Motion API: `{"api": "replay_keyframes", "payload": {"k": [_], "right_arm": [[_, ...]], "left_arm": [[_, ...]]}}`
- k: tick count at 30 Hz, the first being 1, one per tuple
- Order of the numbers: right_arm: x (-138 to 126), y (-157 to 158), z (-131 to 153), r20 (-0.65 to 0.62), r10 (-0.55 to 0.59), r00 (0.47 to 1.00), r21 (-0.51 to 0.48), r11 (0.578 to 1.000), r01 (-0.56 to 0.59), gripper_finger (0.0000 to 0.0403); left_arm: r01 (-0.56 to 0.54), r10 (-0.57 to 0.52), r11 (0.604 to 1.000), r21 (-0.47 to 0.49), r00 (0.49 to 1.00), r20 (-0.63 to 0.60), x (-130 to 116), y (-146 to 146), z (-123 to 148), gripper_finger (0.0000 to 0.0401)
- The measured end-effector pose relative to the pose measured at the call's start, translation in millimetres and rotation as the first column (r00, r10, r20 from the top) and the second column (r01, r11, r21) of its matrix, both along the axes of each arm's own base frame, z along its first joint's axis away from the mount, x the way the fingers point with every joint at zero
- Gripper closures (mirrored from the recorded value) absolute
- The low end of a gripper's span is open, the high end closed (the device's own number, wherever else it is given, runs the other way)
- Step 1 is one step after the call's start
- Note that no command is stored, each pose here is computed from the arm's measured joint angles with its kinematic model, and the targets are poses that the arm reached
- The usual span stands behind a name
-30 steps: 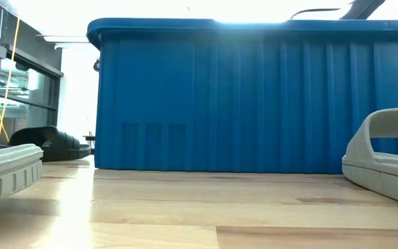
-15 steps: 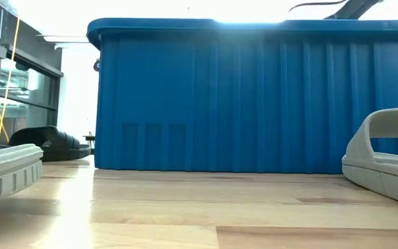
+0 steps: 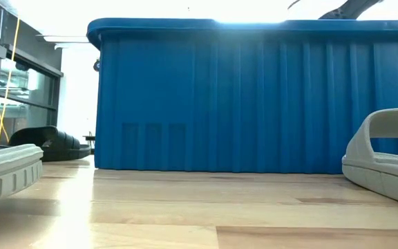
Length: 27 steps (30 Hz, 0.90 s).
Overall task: Pick and place slides into bin
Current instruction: Put the black slides into the blue bin
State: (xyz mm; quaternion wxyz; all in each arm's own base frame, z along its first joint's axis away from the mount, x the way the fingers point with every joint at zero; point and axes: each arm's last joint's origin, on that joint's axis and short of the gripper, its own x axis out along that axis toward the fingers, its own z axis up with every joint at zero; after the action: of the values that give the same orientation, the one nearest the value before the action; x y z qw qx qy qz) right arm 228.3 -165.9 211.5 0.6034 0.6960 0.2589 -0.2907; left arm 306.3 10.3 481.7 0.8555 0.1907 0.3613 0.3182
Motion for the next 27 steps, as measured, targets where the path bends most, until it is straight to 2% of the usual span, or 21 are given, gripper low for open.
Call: {"api": "replay_keyframes", "payload": {"k": [5,9,12,15,19,21,23,25,27], "right_arm": [[-8.1,5.4,24.2,0.064,-0.019,0.998,-0.094,0.995,0.025,0.0224],[-14.5,11.8,49.8,0.159,0.03,0.987,-0.247,0.969,0.011,0.0224],[-21.3,17.1,68.2,0.218,0.079,0.973,-0.36,0.933,0.005,0.0224],[-30.0,24.6,88.7,0.281,0.155,0.947,-0.481,0.876,0.0,0.0224],[-42.9,38.4,114.0,0.349,0.277,0.895,-0.613,0.79,-0.006,0.0224],[-49.8,46.2,126.1,0.386,0.341,0.857,-0.659,0.752,-0.002,0.0224],[-56.4,54.3,138.2,0.428,0.403,0.809,-0.695,0.719,0.01,0.0224],[-62.6,63.0,149.0,0.469,0.46,0.754,-0.715,0.699,0.019,0.0224],[-68.9,71.8,157.5,0.497,0.499,0.71,-0.727,0.686,0.027,0.0224]], "left_arm": [[0.0,-0.001,1.0,-0.004,1.0,-0.011,-6.7,0.2,2.0,0.0259],[-0.006,0.007,1.0,-0.02,0.998,0.059,-20.5,0.6,13.6,0.0259],[-0.002,0.006,0.999,-0.033,0.994,0.107,-35.9,0.9,23.8,0.0259],[0.017,-0.008,0.998,-0.065,0.989,0.146,-51.1,0.8,31.9,0.0259],[0.131,-0.103,0.98,-0.15,0.978,0.181,-65.0,-2.1,38.4,0.0259],[0.206,-0.164,0.956,-0.211,0.966,0.198,-69.2,-4.5,39.7,0.0259],[0.287,-0.231,0.91,-0.297,0.95,0.21,-74.0,-7.7,39.5,0.0259],[0.355,-0.288,0.844,-0.401,0.932,0.22,-77.3,-11.3,37.4,0.0259],[0.387,-0.316,0.752,-0.534,0.922,0.224,-83.0,-15.2,34.0,0.0259]]}}
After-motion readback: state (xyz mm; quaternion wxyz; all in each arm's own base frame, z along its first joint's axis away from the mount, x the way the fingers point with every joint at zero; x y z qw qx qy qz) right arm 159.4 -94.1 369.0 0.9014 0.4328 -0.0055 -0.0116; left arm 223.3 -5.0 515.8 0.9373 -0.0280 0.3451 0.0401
